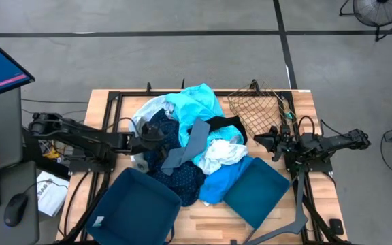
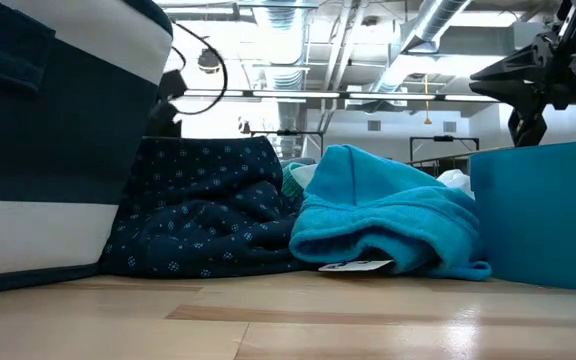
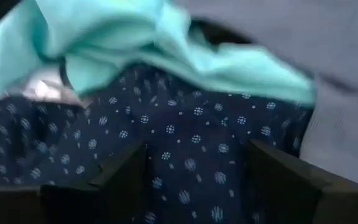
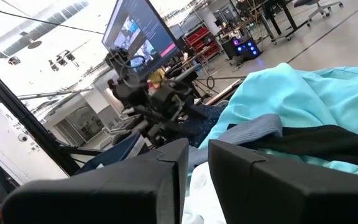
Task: Pick & Place Cloths
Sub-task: Put the blue shirt into the laundry organizer
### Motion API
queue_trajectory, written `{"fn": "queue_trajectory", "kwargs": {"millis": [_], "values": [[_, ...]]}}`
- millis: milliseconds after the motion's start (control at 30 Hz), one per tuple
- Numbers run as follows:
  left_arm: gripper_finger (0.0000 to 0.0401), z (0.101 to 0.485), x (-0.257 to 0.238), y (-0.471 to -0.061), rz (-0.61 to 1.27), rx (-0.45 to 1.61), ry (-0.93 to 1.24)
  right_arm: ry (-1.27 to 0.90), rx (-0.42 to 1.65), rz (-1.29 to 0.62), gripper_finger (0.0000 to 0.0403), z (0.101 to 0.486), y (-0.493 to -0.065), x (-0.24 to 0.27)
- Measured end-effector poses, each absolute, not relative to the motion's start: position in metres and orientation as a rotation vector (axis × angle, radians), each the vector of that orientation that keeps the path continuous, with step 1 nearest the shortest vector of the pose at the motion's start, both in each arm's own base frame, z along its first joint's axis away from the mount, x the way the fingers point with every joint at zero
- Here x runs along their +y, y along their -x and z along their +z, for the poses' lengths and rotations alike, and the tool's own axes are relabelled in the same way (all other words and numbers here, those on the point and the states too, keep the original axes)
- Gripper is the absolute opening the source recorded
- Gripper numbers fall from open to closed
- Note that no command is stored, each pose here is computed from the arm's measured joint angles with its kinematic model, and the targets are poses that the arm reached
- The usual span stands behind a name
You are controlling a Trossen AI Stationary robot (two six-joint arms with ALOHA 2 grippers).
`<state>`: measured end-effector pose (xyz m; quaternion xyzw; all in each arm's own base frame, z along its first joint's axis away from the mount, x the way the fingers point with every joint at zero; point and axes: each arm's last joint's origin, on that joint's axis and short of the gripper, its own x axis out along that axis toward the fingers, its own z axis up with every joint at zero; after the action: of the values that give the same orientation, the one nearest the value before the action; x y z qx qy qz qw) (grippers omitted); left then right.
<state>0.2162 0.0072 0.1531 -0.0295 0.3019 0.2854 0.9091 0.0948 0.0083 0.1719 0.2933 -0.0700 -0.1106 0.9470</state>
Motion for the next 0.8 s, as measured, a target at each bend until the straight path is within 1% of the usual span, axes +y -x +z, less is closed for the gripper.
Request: {"fn": "queue_trajectory", "kwargs": {"millis": [133, 200, 233, 300, 333, 467, 500, 633, 800], "values": [[0.0262, 0.136, 0.007, -0.219, 0.585, 0.678, 0.057, -0.6, -0.149, -0.245, 0.0061, 0.172, -0.095, 0.008], [0.0246, 0.128, 0.006, -0.22, 0.583, 0.711, 0.076, -0.601, -0.152, -0.257, 0.0061, 0.172, -0.095, 0.007], [0.0232, 0.125, 0.006, -0.22, 0.582, 0.727, 0.09, -0.601, -0.154, -0.265, 0.0061, 0.172, -0.094, 0.007], [0.019, 0.119, 0.005, -0.222, 0.577, 0.743, 0.132, -0.6, -0.154, -0.269, 0.0061, 0.172, -0.094, 0.007], [0.0162, 0.117, 0.005, -0.222, 0.579, 0.747, 0.158, -0.6, -0.154, -0.269, 0.0061, 0.172, -0.094, 0.007], [0.0033, 0.122, 0.003, -0.221, 0.552, 0.721, 0.285, -0.6, -0.154, -0.269, 0.0061, 0.172, -0.094, 0.007], [0.0018, 0.126, 0.003, -0.221, 0.545, 0.702, 0.315, -0.599, -0.153, -0.27, 0.0061, 0.172, -0.094, 0.007], [0.0004, 0.153, 0.003, -0.219, 0.514, 0.575, 0.386, -0.596, -0.152, -0.27, 0.0061, 0.172, -0.094, 0.007], [0.0001, 0.21, 0.003, -0.218, 0.479, 0.335, 0.431, -0.592, -0.151, -0.27, 0.0061, 0.172, -0.094, 0.007]]}}
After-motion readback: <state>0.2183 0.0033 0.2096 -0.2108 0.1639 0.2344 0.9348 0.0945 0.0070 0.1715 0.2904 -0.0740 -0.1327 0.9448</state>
